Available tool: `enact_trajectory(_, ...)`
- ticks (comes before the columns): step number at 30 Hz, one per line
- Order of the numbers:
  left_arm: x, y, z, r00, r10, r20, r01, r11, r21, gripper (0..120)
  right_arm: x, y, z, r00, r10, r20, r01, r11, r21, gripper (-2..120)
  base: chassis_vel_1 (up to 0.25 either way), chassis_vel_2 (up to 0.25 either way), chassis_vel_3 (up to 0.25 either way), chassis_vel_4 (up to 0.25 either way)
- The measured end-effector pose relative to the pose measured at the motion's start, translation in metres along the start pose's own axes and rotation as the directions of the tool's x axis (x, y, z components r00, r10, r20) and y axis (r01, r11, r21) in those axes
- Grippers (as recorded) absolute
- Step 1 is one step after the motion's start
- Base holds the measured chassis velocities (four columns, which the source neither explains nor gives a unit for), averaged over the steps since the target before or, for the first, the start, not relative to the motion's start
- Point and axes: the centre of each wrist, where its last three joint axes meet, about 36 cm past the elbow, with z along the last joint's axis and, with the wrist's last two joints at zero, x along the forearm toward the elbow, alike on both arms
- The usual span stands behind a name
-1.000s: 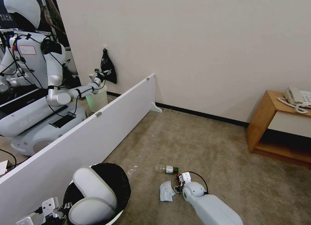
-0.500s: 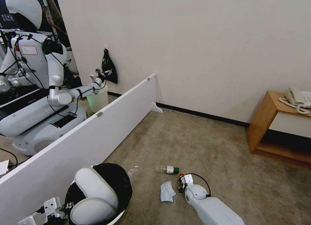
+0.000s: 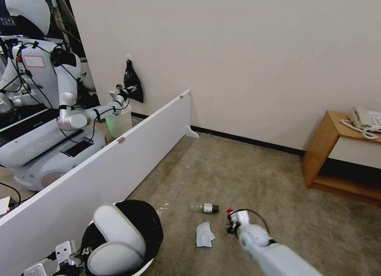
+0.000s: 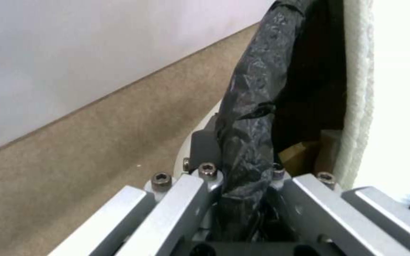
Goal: Pick up the trash bin and place the garbage on the floor into it.
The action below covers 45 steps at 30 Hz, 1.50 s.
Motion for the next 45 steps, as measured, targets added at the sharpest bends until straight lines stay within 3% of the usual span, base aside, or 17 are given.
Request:
enact_trajectory(3, 0.0, -0.001, -0.004, 1.0, 0.006, 0.002, -0.006, 1.0, 0.008, 2, 0.022, -0.004, -0.019, 0.995, -0.011, 0.103, 0.01, 1.0, 0.013, 26, 0.0, 0.0, 0.0, 0.0)
enact_trajectory(13, 0.001, -0.003, -0.009, 1.0, 0.015, 0.014, -0.015, 1.0, 0.016, 2, 0.05, -0.001, -0.047, 0.972, -0.053, 0.228, 0.05, 0.999, 0.018, 26, 0.0, 0.0, 0.0, 0.0)
enact_trajectory(15, 0.001, -0.003, -0.01, 1.0, 0.018, 0.017, -0.018, 1.0, 0.017, 2, 0.062, 0.003, -0.057, 0.959, -0.078, 0.271, 0.075, 0.997, 0.019, 26, 0.0, 0.0, 0.0, 0.0)
enact_trajectory(17, 0.002, -0.004, -0.014, 0.999, 0.026, 0.027, -0.026, 0.999, 0.018, 2, 0.1, 0.016, -0.084, 0.91, -0.164, 0.382, 0.167, 0.986, 0.025, 26, 0.0, 0.0, 0.0, 0.0)
enact_trajectory(20, 0.002, -0.005, -0.015, 0.999, 0.03, 0.03, -0.03, 0.999, 0.018, 2, 0.119, 0.024, -0.097, 0.881, -0.209, 0.425, 0.215, 0.976, 0.033, 26, 0.0, 0.0, 0.0, 0.0)
enact_trajectory(23, 0.004, -0.007, -0.018, 0.998, 0.044, 0.036, -0.045, 0.999, 0.011, 2, 0.177, 0.053, -0.129, 0.749, -0.377, 0.545, 0.393, 0.915, 0.094, 26, 0.0, 0.0, 0.0, 0.0)
enact_trajectory(24, 0.004, -0.007, -0.018, 0.998, 0.044, 0.036, -0.045, 0.999, 0.011, 2, 0.177, 0.053, -0.129, 0.749, -0.377, 0.545, 0.393, 0.915, 0.094, 26, 0.0, 0.0, 0.0, 0.0)
enact_trajectory(27, 0.005, -0.01, -0.019, 0.998, 0.053, 0.038, -0.053, 0.999, 0.006, 2, 0.222, 0.088, -0.148, 0.618, -0.542, 0.57, 0.56, 0.812, 0.165, 26, 0.0, 0.0, 0.0, 0.0)
enact_trajectory(28, 0.005, -0.01, -0.019, 0.998, 0.053, 0.038, -0.053, 0.999, 0.006, 2, 0.222, 0.088, -0.148, 0.618, -0.542, 0.57, 0.56, 0.812, 0.165, 26, 0.0, 0.0, 0.0, 0.0)
enact_trajectory(29, 0.006, -0.011, -0.02, 0.998, 0.055, 0.04, -0.056, 0.998, 0.003, 2, 0.24, 0.105, -0.156, 0.559, -0.623, 0.547, 0.642, 0.743, 0.191, 26, 0.0, 0.0, 0.0, 0.0)
enact_trajectory(30, 0.006, -0.011, -0.02, 0.998, 0.055, 0.04, -0.056, 0.998, 0.003, 2, 0.24, 0.105, -0.156, 0.559, -0.623, 0.547, 0.642, 0.743, 0.191, 26, 0.0, 0.0, 0.0, 0.0)
enact_trajectory(33, 0.01, -0.013, -0.022, 0.997, 0.058, 0.046, -0.058, 0.998, -0.006, 2, 0.257, 0.137, -0.162, 0.445, -0.767, 0.463, 0.746, 0.603, 0.282, 26, 0.0, 0.0, 0.0, 0.0)
enact_trajectory(39, 0.012, -0.013, -0.023, 0.997, 0.06, 0.049, -0.059, 0.998, -0.012, 2, 0.262, 0.161, -0.157, 0.407, -0.835, 0.37, 0.768, 0.532, 0.357, 26, 0.0, 0.0, 0.0, 0.0)
enact_trajectory(45, 0.013, -0.013, -0.025, 0.996, 0.061, 0.058, -0.06, 0.998, -0.015, 2, 0.252, 0.178, -0.138, 0.463, -0.853, 0.241, 0.757, 0.522, 0.393, 26, 0.0, 0.0, 0.0, 0.0)
